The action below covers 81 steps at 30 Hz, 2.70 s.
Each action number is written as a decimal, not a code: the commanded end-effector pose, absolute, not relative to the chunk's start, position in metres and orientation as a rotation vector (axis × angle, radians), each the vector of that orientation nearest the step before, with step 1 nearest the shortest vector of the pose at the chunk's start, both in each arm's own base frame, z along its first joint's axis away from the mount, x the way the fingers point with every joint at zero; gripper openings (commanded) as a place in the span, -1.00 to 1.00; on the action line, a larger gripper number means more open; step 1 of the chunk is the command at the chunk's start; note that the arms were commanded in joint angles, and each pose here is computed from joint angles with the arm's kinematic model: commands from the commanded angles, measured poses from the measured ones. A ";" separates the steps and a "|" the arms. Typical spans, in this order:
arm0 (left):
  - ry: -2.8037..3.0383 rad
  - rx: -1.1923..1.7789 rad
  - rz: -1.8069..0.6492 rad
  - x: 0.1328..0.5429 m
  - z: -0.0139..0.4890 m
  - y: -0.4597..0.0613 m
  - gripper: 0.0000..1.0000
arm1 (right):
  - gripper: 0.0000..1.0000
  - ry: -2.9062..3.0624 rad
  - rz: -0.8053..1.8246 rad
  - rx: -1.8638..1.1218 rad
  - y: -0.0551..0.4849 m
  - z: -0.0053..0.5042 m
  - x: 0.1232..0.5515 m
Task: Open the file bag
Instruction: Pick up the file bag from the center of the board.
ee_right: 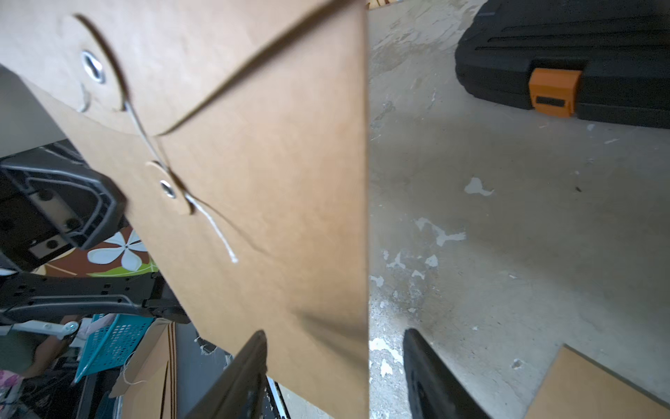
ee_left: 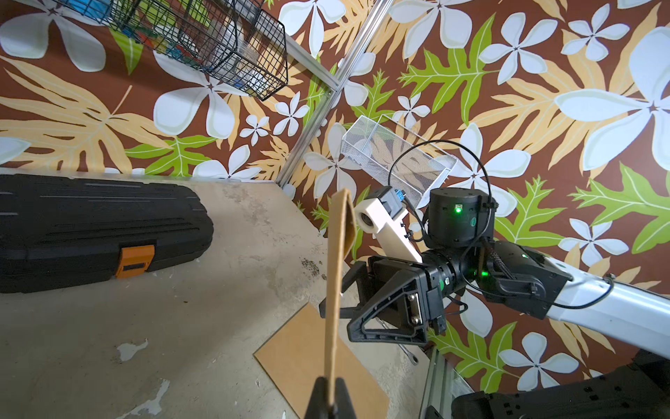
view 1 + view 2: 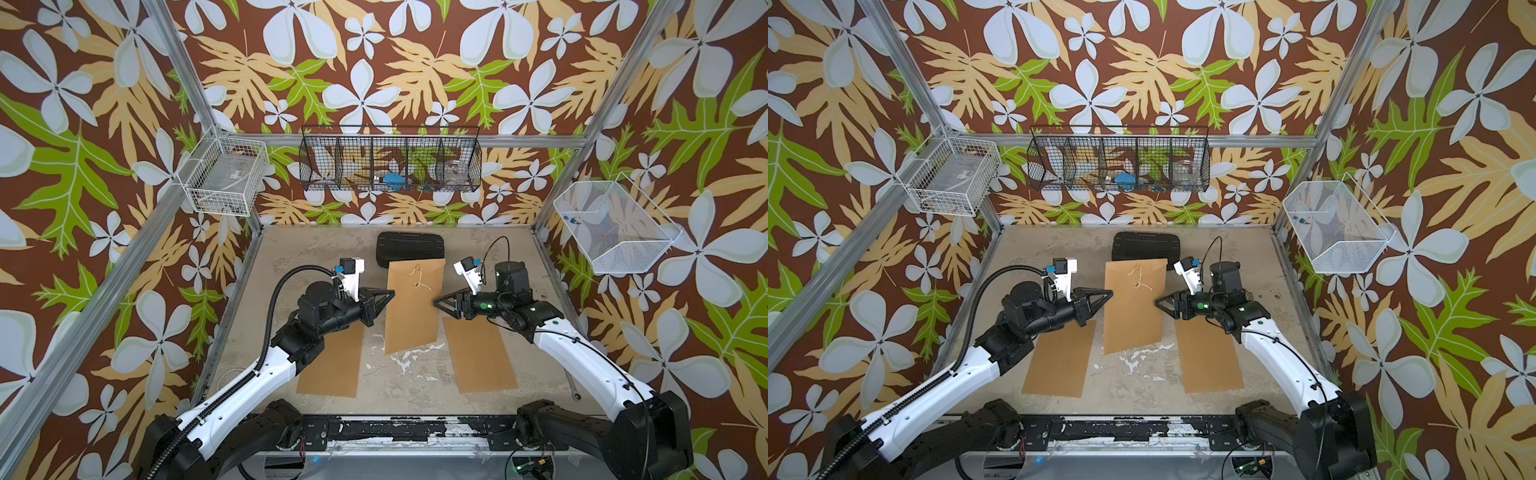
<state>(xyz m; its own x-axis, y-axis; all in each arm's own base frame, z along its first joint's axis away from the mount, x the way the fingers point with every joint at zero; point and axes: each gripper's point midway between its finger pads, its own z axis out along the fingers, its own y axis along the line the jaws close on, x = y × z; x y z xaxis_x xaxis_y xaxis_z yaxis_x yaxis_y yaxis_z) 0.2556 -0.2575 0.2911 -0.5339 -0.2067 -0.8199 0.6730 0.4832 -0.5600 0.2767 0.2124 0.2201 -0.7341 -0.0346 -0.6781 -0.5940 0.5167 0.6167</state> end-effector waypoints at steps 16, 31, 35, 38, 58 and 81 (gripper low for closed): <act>1.737 0.373 -1.266 0.256 0.297 -0.262 -1.00 | -0.40 1.935 1.333 -0.687 0.223 0.259 0.246; 1.702 0.394 -1.325 0.251 0.302 -0.266 -0.64 | -0.89 1.876 1.342 -0.725 0.223 0.271 0.238; 1.659 0.443 -1.393 0.241 0.312 -0.271 -0.51 | -0.93 1.860 1.358 -0.737 0.224 0.274 0.237; 1.634 0.474 -1.436 0.236 0.316 -0.275 -0.48 | -0.95 1.852 1.371 -0.747 0.225 0.276 0.236; 1.684 0.397 -1.373 0.255 0.311 -0.274 -1.00 | -0.45 1.979 1.209 -0.624 0.215 0.258 0.261; 1.854 0.323 -1.193 0.277 0.289 -0.264 -1.00 | -0.34 2.027 0.765 -0.636 0.213 0.276 0.277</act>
